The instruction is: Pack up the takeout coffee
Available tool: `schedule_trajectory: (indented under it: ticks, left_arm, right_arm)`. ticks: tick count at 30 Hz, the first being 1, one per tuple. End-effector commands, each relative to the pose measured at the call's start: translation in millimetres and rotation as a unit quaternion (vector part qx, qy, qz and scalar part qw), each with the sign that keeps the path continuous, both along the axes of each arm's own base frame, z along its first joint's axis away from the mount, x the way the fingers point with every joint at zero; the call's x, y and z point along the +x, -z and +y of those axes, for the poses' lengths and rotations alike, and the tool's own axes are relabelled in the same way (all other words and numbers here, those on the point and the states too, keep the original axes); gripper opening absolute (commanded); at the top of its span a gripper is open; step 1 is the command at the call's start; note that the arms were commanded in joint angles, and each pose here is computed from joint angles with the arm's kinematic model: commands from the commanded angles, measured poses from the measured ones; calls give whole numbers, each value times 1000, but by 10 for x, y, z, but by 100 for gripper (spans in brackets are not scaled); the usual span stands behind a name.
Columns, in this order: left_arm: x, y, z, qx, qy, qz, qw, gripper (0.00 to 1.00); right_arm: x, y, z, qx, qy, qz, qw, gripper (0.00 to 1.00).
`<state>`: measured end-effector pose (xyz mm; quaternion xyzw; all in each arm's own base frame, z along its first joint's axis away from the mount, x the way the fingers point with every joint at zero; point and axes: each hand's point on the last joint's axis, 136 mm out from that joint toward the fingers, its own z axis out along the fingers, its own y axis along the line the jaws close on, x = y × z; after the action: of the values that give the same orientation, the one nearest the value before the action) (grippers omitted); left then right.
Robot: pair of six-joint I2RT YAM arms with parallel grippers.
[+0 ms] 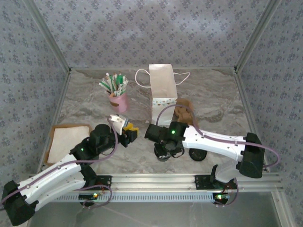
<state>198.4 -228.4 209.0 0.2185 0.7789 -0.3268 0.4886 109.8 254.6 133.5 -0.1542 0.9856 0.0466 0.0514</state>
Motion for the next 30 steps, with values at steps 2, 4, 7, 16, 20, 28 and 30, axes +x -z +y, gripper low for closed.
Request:
schedule_trajectory:
  ticks: [2,4,7,16,20,28,30]
  left_arm:
    - [-17,-302,-50,-27,11,-29,999,42]
    - [-18,-305,-39,-28,9,-30,999,44]
    - [-22,-316,-18,-28,6,-33,999,51]
    - [2,-339,55,-29,-12,-39,999,84]
    - [39,-357,163,-31,-41,-47,998,99]
    - [70,-376,288,-32,-72,-55,995,99]
    - [73,-374,286,-32,-72,-55,995,100]
  right_arm:
    - [87,-89,-87,-40,6,-20,999,32]
    - [153,-272,-52,-24,3,-42,999,38]
    - [223,-525,16,9,-3,-72,997,47]
    - [260,-586,-66,8,-9,-85,996,76]
    - [272,-471,-59,-6,-11,-76,997,86]
    - [253,-229,-32,-29,-18,-46,998,87]
    - [245,-190,-12,-30,-21,-40,999,87]
